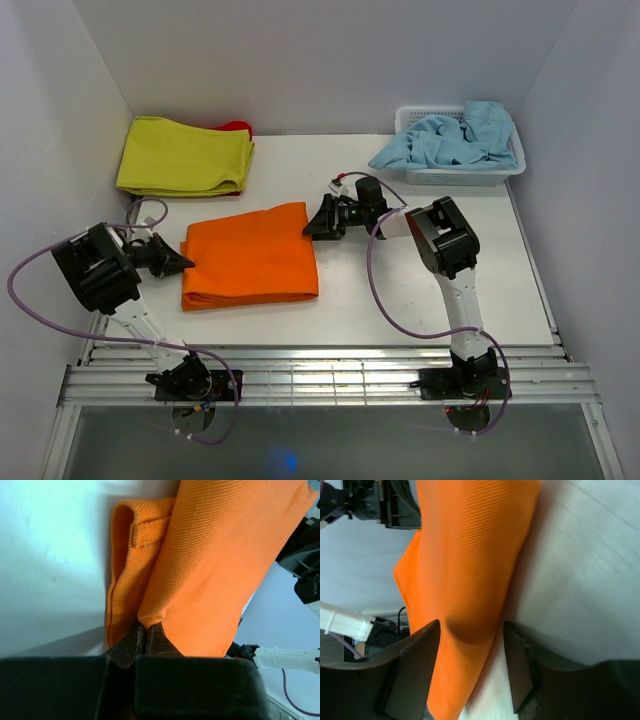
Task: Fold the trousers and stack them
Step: Fold the trousers
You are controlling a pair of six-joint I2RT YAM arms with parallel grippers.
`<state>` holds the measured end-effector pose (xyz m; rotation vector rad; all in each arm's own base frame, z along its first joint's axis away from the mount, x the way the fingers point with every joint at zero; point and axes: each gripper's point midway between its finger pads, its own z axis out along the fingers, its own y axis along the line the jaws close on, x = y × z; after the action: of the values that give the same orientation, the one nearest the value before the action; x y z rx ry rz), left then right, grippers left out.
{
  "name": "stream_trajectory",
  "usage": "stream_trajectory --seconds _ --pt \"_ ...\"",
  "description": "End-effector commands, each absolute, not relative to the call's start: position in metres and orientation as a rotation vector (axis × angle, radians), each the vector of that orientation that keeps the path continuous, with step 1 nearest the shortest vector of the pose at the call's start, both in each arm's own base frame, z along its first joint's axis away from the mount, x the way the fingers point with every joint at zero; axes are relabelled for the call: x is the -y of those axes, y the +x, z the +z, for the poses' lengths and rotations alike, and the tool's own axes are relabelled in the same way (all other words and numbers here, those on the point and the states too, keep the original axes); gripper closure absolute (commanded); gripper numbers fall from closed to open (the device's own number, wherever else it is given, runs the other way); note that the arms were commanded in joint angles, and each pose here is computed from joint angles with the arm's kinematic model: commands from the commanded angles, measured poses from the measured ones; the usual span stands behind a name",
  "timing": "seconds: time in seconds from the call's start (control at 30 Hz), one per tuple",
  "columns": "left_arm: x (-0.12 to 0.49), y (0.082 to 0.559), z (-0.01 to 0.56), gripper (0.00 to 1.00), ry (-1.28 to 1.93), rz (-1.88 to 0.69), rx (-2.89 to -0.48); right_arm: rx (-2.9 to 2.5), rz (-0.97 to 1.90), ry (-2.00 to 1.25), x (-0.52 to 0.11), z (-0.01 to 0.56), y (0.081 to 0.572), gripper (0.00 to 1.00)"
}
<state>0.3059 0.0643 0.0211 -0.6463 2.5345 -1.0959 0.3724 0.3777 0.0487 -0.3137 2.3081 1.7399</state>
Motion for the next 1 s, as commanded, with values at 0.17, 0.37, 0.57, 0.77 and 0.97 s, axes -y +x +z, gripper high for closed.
stream_trajectory --seconds 0.17,0.37,0.57,0.77,0.97 --pt "-0.091 0.362 -0.024 1.00 -0.488 -0.867 -2.621 -2.443 1.676 -0.168 -0.363 0.000 0.363 0.92" --pt "-0.082 0.382 -0.007 0.94 -0.384 -0.987 -2.511 -2.389 1.529 -0.115 -0.317 0.019 0.394 0.92" --pt "-0.066 0.387 0.063 0.41 -0.172 -1.055 -2.326 -2.415 1.370 -0.338 -0.297 0.045 0.392 0.43" --pt "-0.095 0.385 0.161 0.02 -0.097 -0.866 -2.121 -2.261 1.079 -0.572 -0.278 0.112 0.401 0.07" --pt "-0.124 0.363 0.233 0.02 -0.072 -0.665 -1.977 -1.917 0.690 -1.060 -0.335 0.190 0.394 0.09"
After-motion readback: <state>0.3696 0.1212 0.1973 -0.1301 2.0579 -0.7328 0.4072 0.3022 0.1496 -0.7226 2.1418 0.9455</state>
